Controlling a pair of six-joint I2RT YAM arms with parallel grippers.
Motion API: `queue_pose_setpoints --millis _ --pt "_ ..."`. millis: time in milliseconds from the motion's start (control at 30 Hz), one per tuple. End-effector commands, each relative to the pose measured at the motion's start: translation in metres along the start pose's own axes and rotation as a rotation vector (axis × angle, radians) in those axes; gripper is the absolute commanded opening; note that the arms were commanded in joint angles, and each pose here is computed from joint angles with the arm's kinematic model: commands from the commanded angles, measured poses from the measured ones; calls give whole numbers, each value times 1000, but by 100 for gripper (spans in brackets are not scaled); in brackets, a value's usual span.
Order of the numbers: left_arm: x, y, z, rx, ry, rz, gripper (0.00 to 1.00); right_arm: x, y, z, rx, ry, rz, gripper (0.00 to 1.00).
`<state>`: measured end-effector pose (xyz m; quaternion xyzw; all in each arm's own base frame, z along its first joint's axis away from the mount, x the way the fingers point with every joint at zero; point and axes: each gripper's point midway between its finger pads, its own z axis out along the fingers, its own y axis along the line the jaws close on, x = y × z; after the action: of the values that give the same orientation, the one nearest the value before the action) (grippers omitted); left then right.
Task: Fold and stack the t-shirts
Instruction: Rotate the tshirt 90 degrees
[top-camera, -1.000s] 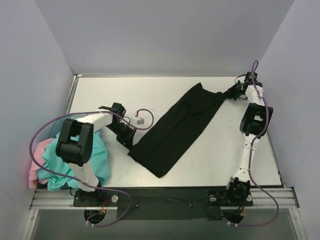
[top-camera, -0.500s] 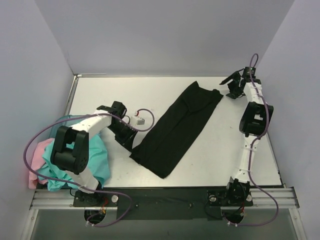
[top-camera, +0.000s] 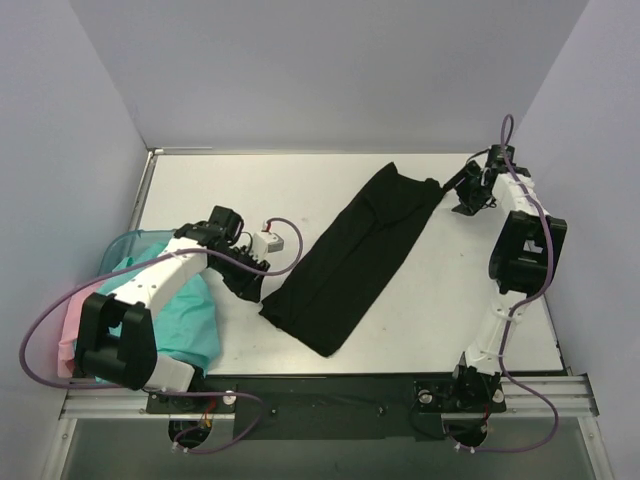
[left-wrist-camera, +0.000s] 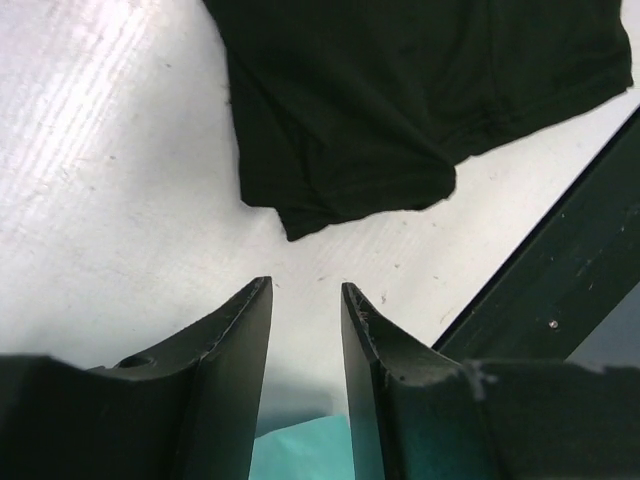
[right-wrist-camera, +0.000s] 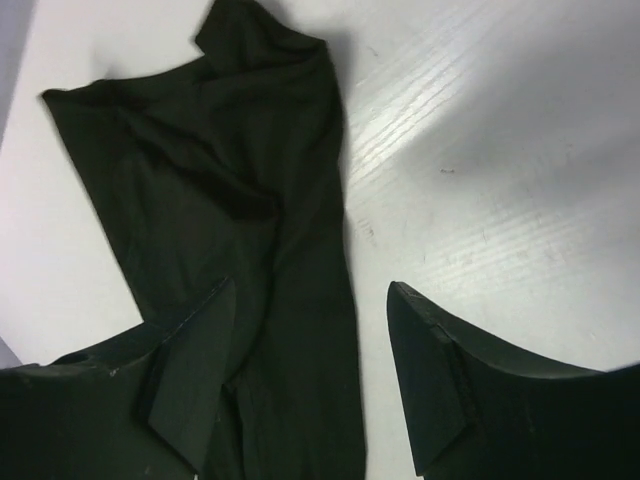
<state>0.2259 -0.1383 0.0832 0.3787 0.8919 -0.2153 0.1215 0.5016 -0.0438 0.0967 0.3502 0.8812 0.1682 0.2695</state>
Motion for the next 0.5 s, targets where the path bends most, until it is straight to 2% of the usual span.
queue_pose_setpoints --millis 0,100,200,267,300,367,467 --pt "-15 -13 -10 23 -160 152 44 4 -3 45 -39 73 149 57" --pt "-10 -23 -12 81 -231 224 44 -5 -4 70 -36 73 252 57" --pt "-12 -30 -17 88 -295 453 49 -7 -1 87 -63 99 328 54" --pt "-10 -31 -16 75 -303 558 49 -7 7 101 -109 116 360 45" --pt "-10 -31 -15 88 -294 574 49 -8 10 112 -133 114 367 34" --pt "-9 -33 -10 125 -287 603 50 -14 17 126 -186 113 401 21" --pt "-7 -37 -5 168 -291 695 50 -38 47 133 -329 103 422 10"
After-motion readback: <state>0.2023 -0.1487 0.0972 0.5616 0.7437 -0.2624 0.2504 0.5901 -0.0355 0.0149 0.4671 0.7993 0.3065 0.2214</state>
